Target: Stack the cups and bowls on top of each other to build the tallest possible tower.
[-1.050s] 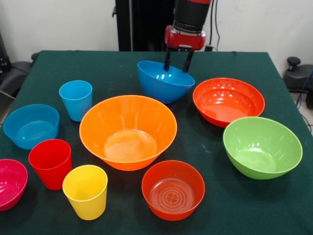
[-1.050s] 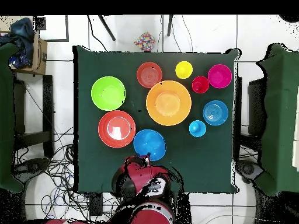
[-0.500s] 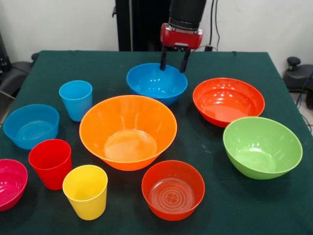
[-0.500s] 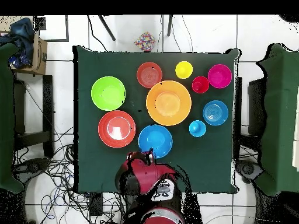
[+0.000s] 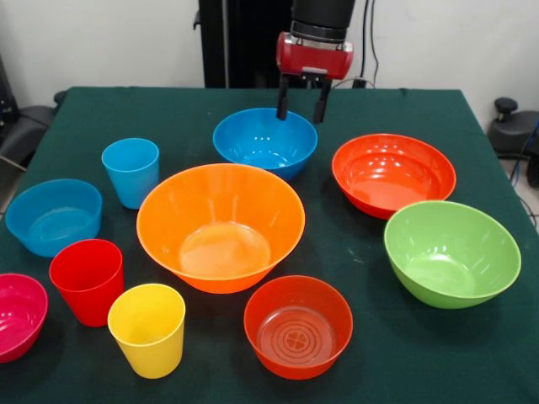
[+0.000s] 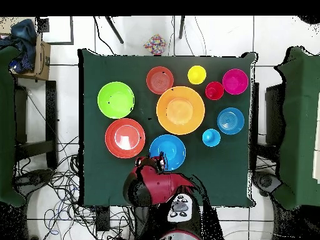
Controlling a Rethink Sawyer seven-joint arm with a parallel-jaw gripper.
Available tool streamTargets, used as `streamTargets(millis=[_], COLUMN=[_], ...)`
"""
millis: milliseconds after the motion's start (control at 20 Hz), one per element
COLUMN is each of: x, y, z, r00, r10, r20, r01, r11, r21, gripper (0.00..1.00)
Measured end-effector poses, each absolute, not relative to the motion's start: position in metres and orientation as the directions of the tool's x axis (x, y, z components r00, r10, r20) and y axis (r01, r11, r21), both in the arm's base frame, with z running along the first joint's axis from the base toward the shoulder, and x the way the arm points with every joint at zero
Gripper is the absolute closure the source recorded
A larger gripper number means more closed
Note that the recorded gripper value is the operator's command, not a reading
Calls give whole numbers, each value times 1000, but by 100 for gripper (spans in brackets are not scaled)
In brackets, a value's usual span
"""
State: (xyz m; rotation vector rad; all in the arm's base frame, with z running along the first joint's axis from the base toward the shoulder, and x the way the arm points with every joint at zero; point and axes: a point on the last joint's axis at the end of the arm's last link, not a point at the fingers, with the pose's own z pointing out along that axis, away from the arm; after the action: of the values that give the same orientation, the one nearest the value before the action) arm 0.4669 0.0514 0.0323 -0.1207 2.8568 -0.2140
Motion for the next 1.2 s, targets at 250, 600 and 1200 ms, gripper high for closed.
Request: streamTargets(millis=[250,600,1200], x=[467,473,498], y=[51,52,52], z=[33,31,27], r00=[-959,-959,-952], r10=[-101,-85,-11], r20=[-264,-272,-307], r01=[-61,-50,-3], r11=[986,990,1000], r21=[-157,-132,-25], gripper=[0,0,0])
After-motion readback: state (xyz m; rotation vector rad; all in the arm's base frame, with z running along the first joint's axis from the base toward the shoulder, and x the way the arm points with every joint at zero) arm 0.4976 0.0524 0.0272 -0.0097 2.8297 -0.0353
